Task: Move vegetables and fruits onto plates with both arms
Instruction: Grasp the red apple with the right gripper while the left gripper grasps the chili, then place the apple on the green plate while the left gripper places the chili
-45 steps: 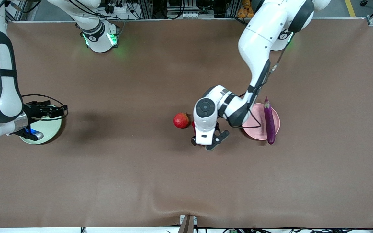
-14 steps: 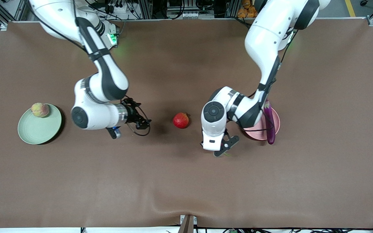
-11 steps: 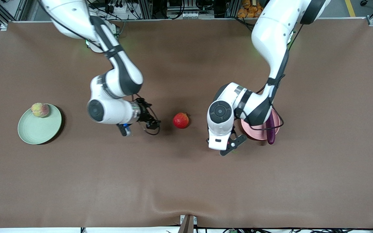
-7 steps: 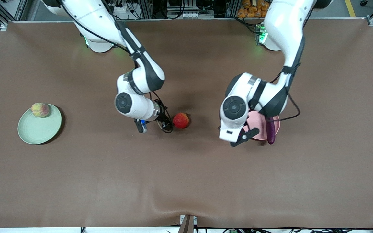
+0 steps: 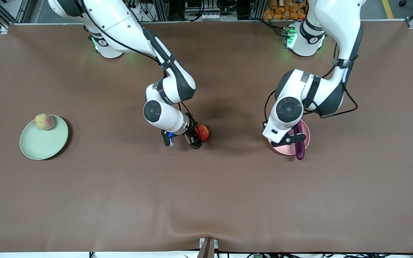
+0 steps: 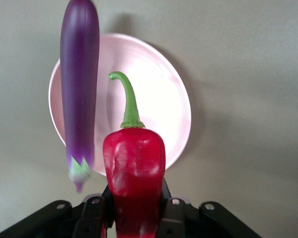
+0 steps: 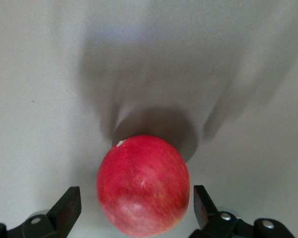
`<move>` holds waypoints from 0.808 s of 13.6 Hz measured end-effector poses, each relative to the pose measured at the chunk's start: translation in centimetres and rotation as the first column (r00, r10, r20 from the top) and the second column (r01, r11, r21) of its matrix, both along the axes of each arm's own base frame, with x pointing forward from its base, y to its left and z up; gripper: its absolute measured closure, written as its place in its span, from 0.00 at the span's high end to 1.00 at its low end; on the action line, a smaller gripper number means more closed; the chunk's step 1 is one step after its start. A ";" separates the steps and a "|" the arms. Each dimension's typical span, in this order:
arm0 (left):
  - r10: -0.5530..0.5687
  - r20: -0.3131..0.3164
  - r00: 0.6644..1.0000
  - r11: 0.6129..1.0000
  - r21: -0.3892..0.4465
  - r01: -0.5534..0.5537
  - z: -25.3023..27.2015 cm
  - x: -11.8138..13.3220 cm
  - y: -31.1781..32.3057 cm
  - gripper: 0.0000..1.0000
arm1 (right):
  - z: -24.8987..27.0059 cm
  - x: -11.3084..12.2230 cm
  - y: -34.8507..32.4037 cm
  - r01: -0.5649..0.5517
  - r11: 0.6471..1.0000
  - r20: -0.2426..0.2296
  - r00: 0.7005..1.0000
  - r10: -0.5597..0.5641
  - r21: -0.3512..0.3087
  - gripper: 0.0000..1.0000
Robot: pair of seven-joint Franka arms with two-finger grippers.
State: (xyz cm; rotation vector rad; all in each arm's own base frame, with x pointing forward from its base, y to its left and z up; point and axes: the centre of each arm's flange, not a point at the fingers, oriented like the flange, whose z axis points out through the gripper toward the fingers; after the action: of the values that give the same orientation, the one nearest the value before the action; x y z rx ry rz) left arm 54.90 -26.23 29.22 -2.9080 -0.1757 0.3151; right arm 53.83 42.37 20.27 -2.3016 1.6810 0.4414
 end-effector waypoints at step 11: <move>-0.107 0.276 0.955 0.983 -0.111 0.143 -4.1 0.8 3.2 0.34 | 0.9 0.7 -3.2 -0.162 0.985 -0.149 0.977 0.152 -0.062 0.80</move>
State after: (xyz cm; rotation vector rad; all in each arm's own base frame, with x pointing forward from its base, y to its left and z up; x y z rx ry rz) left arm 55.69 -23.06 25.13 -3.0633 -0.0109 -0.0951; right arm 54.51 39.19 21.19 -2.5230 1.6092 0.6010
